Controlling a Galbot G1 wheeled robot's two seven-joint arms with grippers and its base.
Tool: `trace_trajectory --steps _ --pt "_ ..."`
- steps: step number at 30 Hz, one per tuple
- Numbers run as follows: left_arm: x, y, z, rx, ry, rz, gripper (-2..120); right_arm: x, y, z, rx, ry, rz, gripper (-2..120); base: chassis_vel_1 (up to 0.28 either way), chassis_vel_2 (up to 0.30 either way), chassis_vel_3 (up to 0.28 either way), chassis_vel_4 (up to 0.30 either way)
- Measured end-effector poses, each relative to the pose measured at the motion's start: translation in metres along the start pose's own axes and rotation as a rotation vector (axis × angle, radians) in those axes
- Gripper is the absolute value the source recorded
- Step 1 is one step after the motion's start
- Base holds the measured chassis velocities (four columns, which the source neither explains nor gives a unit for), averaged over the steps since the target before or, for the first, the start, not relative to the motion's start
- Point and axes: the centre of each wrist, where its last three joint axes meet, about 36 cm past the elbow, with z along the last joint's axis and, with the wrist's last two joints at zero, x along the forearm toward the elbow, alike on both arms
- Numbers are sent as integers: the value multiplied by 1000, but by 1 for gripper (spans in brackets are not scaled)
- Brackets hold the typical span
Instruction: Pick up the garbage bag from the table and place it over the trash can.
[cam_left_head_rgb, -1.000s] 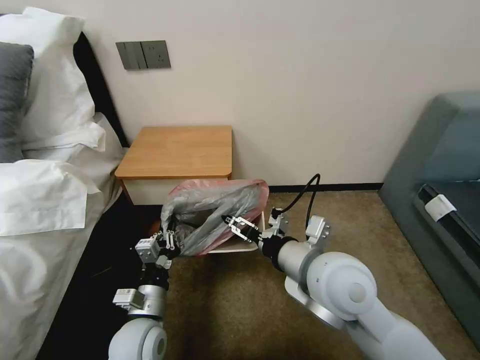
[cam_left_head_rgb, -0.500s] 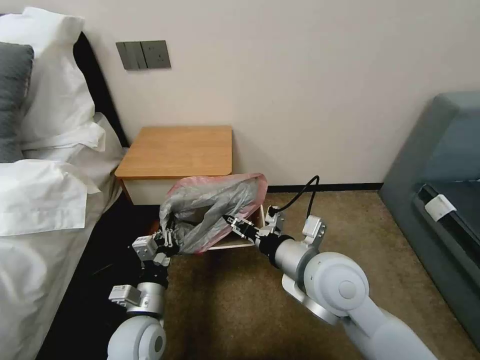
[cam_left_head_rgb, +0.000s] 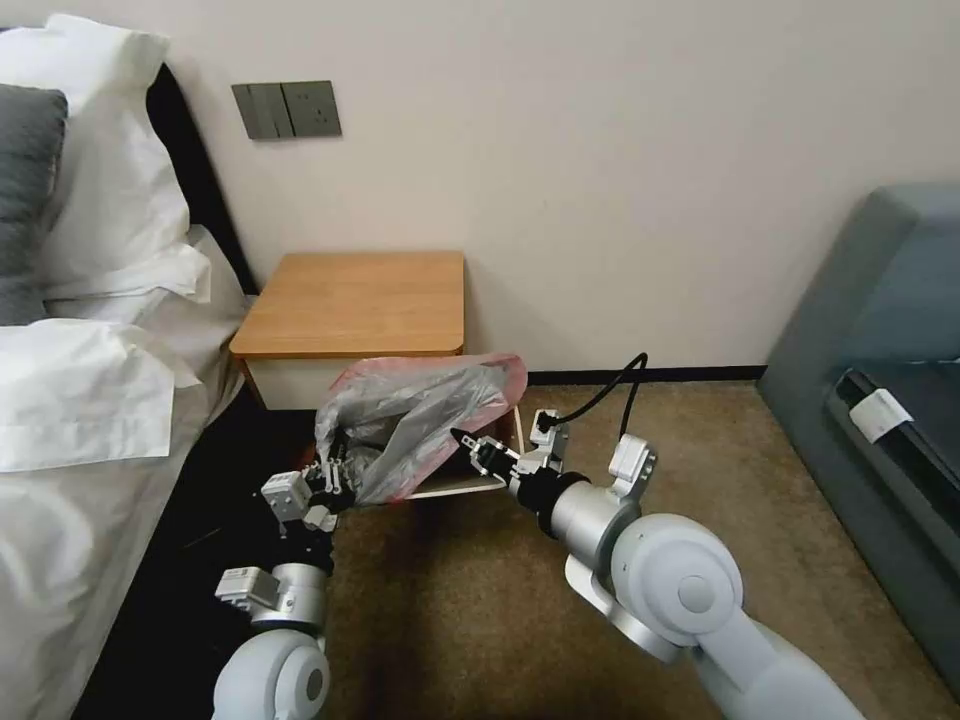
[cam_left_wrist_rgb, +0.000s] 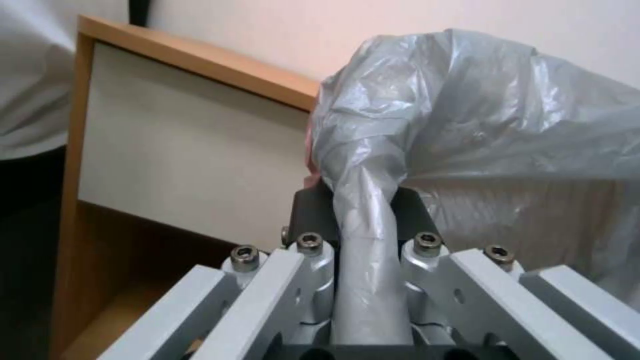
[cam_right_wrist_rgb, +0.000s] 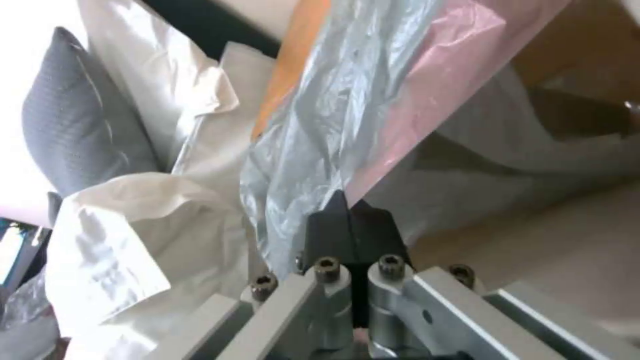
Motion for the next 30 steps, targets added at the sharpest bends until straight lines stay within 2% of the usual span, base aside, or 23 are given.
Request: trace_trajectory --steps 5,12,19,26,27,30 --pt "-3 2 -2 2 -9 -10 8 13 5 6 -11 23 14 0 0 0 0 0" --pt "-5 3 -7 52 -11 -38 8 29 1 13 -23 48 66 0 0 0 0 0" --pt "-7 3 -10 62 -15 -46 8 40 0 16 -39 65 73 0 0 0 0 0" --pt "-6 1 -10 66 -16 -41 8 43 4 6 -16 25 52 0 0 0 0 0" --pt "-6 1 -11 66 -16 -40 8 45 5 3 -12 14 52 0 0 0 0 0" --pt "-5 1 -12 65 -16 -36 8 49 5 -3 -13 -20 65 14 0 0 0 0"
